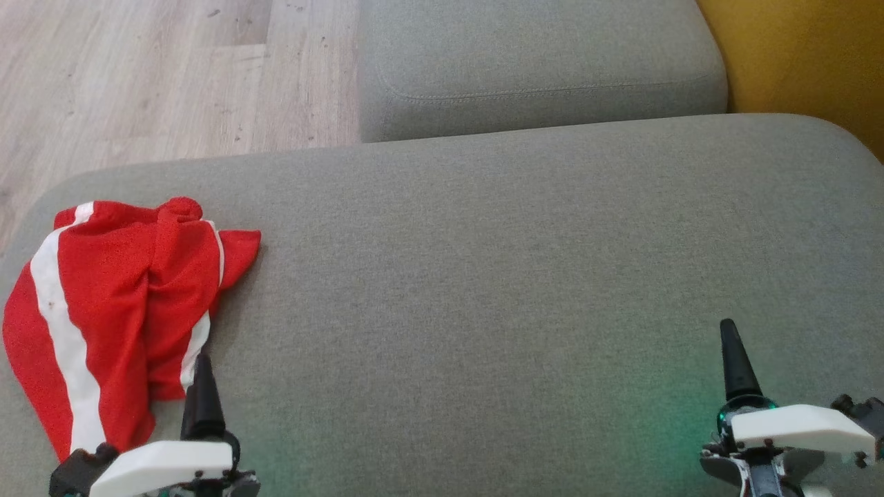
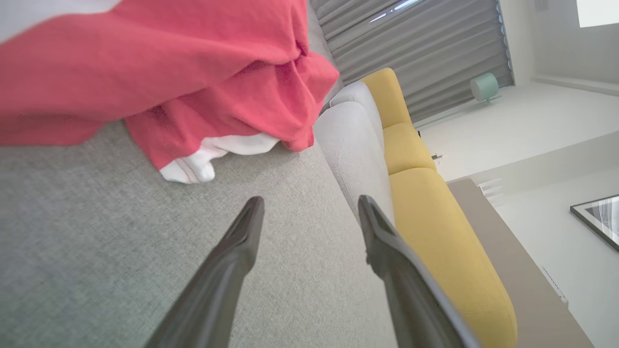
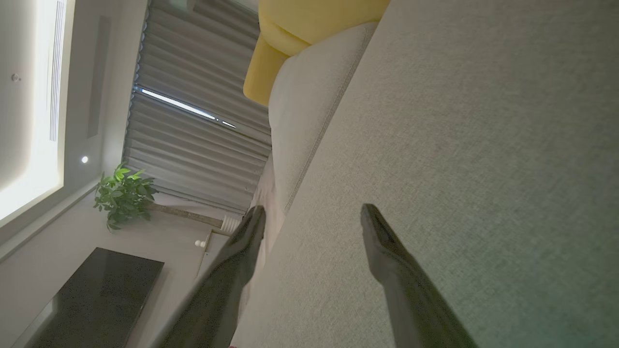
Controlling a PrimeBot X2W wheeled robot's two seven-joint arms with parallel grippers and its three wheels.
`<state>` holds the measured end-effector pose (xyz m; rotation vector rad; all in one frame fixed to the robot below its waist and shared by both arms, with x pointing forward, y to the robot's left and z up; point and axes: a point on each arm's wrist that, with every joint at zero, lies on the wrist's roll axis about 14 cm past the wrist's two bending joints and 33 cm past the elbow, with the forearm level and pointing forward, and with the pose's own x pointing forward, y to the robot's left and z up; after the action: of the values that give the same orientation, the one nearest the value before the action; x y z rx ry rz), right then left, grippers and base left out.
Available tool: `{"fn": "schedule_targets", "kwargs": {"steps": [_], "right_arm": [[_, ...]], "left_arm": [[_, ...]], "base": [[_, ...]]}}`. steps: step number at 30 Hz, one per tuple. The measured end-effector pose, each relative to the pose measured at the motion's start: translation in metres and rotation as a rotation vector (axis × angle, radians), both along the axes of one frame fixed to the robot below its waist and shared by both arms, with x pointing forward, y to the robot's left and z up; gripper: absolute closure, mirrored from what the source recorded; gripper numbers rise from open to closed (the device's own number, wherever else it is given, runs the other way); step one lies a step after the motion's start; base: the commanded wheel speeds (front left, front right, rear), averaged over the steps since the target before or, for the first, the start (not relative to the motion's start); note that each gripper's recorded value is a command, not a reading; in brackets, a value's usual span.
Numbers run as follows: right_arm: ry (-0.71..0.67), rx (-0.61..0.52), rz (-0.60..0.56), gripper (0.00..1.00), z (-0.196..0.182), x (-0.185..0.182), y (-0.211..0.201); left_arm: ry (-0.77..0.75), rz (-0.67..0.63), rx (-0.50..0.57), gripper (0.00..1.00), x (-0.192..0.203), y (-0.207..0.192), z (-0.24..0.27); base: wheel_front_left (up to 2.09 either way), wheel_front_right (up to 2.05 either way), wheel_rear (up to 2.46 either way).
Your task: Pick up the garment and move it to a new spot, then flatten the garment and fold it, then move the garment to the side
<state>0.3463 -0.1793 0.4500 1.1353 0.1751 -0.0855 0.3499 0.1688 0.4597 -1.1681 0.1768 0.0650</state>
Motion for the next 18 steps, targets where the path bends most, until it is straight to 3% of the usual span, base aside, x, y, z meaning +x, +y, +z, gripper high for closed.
{"fn": "schedule_targets", "kwargs": {"steps": [18], "right_arm": [[-0.073, -0.243, 0.072, 0.00, 0.017, 0.000, 0.014]], "left_arm": [[-0.044, -0.046, 0.238, 0.00, 0.000, -0.012, 0.012]], "base": [[0.00, 0.00, 0.00]]}}
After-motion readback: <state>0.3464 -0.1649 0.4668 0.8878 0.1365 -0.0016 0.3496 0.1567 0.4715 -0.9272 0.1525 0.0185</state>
